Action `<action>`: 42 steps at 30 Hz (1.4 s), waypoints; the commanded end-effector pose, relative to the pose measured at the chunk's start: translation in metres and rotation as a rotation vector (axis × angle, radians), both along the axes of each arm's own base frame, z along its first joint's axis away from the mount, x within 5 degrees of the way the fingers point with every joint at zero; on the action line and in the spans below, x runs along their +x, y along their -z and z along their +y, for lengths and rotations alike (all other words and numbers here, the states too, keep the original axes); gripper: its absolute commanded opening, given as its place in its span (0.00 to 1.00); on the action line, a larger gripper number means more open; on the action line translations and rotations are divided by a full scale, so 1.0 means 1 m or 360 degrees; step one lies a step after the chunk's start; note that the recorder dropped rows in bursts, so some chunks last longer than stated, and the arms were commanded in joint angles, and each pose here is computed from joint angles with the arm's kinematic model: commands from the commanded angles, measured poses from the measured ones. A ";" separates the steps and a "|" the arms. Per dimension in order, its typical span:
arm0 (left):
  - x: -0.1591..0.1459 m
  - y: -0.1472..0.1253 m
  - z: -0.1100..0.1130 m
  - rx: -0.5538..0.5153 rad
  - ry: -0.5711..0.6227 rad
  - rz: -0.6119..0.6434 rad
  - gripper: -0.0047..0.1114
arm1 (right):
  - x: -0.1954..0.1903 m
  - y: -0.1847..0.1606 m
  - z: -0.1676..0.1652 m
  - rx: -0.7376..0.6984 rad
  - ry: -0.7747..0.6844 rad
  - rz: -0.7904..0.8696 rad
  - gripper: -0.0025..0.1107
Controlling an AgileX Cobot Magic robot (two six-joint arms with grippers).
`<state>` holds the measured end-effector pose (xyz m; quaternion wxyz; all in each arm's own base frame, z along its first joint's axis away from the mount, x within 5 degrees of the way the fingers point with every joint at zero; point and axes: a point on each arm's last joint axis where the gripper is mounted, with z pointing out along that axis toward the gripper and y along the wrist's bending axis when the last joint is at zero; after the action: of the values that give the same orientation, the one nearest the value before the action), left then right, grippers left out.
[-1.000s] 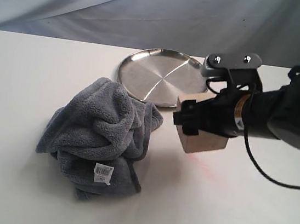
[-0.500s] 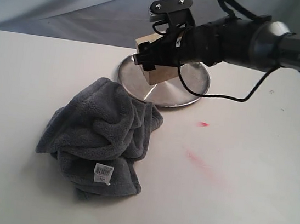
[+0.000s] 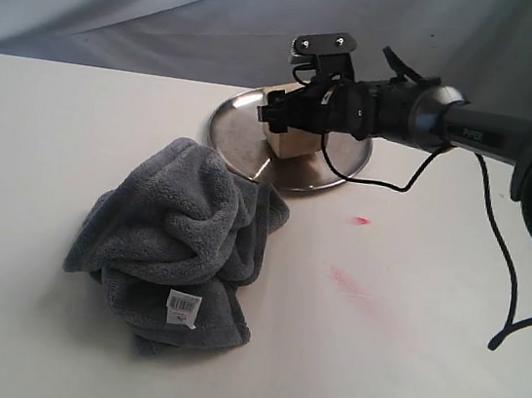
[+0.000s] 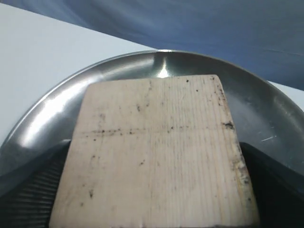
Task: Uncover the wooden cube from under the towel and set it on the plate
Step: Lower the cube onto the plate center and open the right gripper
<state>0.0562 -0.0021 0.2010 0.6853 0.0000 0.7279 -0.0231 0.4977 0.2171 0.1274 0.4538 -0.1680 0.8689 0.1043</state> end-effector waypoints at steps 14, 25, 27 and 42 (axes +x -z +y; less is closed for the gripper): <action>0.000 0.001 0.000 -0.0003 0.0001 -0.0002 0.05 | 0.002 -0.001 0.000 0.0010 0.0004 -0.0016 0.75; 0.000 0.001 0.000 0.0000 0.0001 -0.0002 0.05 | 0.000 -0.031 -0.001 -0.0042 -0.0039 -0.0091 0.90; 0.000 0.001 0.000 0.0000 0.0001 -0.0002 0.05 | -0.002 -0.040 -0.002 -0.0063 -0.0051 -0.0103 0.90; 0.000 0.001 0.000 -0.0003 0.0001 -0.0002 0.05 | -0.044 -0.107 -0.022 -0.0129 -0.0076 -0.0179 0.89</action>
<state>0.0562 -0.0021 0.2010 0.6853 0.0000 0.7279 -0.0231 0.4653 0.2006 0.2200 0.4740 -0.2186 0.8505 0.0649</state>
